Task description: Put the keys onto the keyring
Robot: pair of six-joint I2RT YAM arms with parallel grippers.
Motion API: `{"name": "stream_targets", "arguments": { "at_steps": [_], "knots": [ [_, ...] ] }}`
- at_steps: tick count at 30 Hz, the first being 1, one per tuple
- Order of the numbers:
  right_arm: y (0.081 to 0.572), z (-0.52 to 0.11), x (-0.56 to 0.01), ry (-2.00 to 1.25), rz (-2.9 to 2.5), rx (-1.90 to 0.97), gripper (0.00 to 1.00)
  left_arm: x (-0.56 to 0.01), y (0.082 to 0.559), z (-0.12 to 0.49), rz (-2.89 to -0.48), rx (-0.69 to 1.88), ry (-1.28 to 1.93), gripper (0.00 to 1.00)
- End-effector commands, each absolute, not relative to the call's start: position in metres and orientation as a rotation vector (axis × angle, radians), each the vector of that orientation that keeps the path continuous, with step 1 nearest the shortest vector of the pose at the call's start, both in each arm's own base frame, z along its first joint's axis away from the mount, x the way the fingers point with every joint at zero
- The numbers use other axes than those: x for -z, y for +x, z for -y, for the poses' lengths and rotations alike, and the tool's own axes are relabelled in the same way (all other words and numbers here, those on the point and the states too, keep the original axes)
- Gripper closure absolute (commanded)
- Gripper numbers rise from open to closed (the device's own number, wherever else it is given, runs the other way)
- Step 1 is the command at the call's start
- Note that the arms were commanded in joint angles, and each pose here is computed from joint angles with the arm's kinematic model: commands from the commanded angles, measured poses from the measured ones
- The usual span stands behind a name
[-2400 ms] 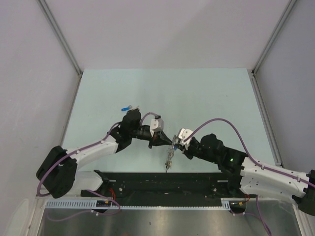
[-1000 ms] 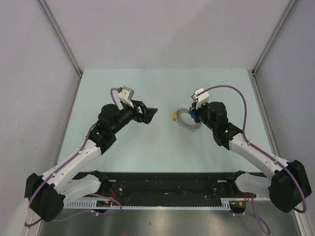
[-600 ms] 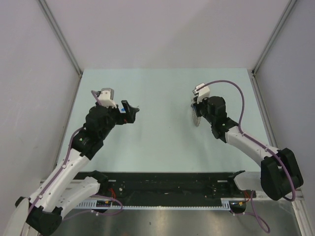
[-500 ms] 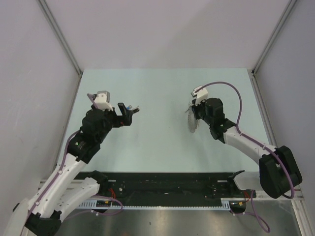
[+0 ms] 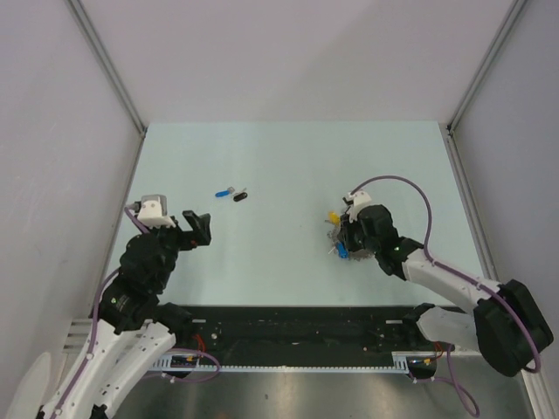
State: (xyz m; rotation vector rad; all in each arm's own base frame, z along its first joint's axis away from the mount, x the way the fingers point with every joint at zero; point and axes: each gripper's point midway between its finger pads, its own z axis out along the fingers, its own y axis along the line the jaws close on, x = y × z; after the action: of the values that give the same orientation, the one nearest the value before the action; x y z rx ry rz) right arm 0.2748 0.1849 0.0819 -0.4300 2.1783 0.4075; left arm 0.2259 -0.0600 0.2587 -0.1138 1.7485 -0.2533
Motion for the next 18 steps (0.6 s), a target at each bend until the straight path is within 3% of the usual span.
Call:
{"name": "stream_targets", "arguments": {
  "at_steps": [1, 3, 7, 10, 18],
  "knots": [
    [0.268, -0.179, -0.123, -0.282, -2.084, -0.478, 0.58, -0.25, 0.218, 0.035, -1.728, 0.136, -0.149, 0.0],
    [0.267, -0.169, -0.139, -0.229, -2.042, -0.455, 0.46, -0.251, 0.213, 0.025, -1.7, 0.11, -0.188, 0.0],
    [0.266, -0.144, -0.186, -0.112, -1.887, -0.427, 0.13, -0.25, 0.207, 0.018, -1.66, 0.119, -0.218, 0.0],
    [0.261, -0.121, -0.221, -0.013, -1.768, -0.415, 0.0, -0.259, 0.202, 0.015, -1.611, 0.137, -0.236, 0.0],
    [0.237, -0.062, -0.274, 0.147, -1.574, -0.288, 0.0, -0.271, 0.196, 0.007, -1.543, 0.149, -0.279, 0.0]
  ]
}}
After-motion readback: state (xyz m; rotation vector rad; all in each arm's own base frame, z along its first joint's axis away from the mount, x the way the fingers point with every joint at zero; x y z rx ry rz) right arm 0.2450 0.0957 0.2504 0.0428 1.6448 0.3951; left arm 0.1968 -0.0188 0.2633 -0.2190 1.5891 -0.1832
